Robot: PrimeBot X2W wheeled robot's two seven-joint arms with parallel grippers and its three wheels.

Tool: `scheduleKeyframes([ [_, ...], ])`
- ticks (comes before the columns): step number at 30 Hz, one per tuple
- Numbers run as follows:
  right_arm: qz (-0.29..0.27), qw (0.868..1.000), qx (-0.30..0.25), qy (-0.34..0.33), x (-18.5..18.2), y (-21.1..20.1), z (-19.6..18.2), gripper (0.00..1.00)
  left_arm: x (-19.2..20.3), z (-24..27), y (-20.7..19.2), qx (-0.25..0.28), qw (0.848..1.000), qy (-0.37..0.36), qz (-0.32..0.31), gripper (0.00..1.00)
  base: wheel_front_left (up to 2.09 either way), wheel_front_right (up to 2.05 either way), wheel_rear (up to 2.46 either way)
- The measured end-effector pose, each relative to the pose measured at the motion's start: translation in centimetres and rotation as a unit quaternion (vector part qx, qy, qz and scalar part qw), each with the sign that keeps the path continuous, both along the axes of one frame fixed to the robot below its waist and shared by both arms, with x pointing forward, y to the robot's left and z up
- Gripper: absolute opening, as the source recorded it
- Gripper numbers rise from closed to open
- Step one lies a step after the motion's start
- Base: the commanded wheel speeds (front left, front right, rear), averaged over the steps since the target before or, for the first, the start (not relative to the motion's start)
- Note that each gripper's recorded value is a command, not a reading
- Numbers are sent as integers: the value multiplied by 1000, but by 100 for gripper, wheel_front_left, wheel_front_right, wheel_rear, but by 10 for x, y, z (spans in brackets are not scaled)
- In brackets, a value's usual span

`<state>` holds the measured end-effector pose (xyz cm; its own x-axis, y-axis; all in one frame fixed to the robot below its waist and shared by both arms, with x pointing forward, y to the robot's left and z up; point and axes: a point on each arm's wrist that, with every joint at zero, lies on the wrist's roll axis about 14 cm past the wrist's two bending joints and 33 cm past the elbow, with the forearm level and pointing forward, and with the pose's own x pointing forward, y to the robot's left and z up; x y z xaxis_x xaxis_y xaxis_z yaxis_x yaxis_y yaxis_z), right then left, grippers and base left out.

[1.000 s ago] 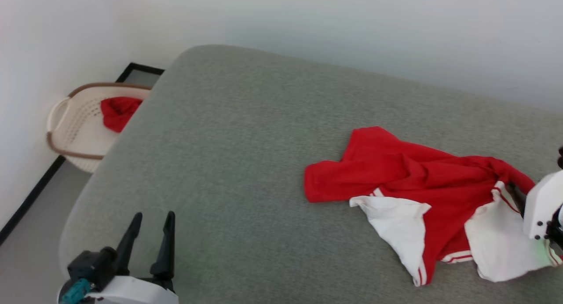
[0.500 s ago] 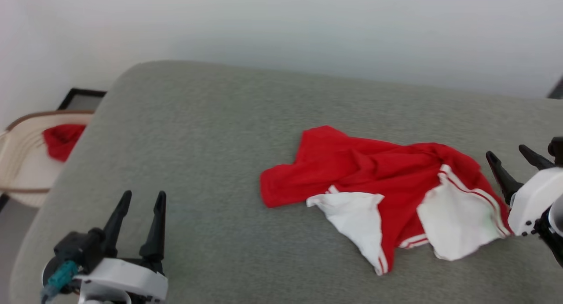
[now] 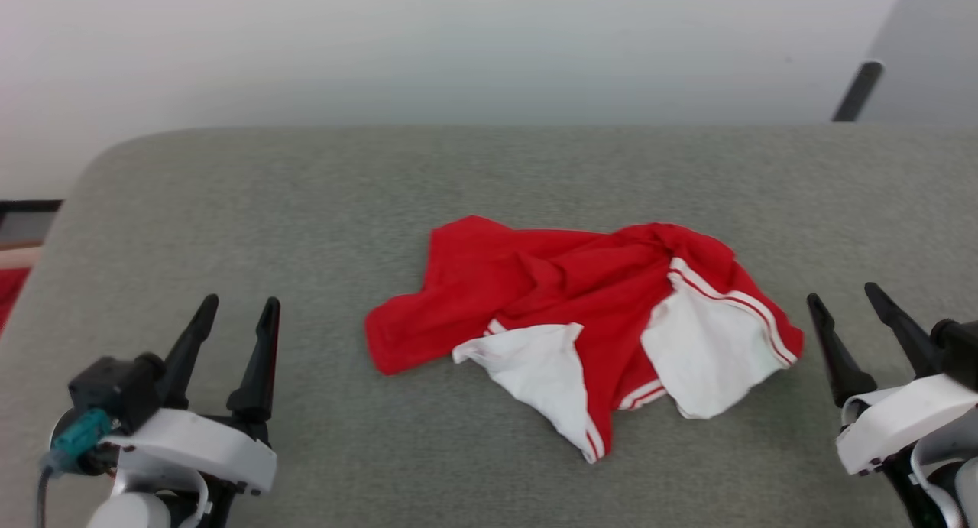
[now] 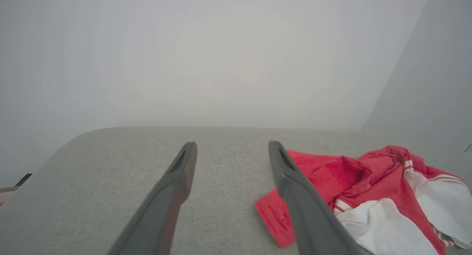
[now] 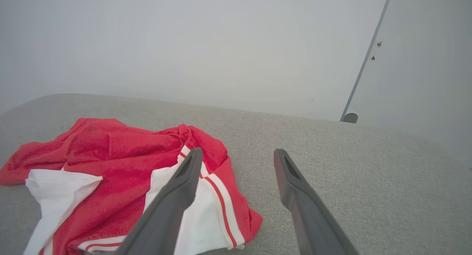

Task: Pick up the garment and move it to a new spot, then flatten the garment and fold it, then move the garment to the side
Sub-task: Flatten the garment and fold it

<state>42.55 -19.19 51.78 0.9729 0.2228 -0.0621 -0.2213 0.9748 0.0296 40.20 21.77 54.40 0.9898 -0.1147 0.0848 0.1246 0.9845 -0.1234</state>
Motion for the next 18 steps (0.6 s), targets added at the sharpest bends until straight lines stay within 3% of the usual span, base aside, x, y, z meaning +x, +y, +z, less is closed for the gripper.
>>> scheduleKeyframes([
  [9,-38,999,12,-5,-13,-18,-5,100,35,-5,-51,-38,991,91,-87,100,0,0,0],
  [18,-62,998,15,-2,-13,-33,-8,100,48,-21,-125,-19,937,260,-231,100,0,0,0],
])
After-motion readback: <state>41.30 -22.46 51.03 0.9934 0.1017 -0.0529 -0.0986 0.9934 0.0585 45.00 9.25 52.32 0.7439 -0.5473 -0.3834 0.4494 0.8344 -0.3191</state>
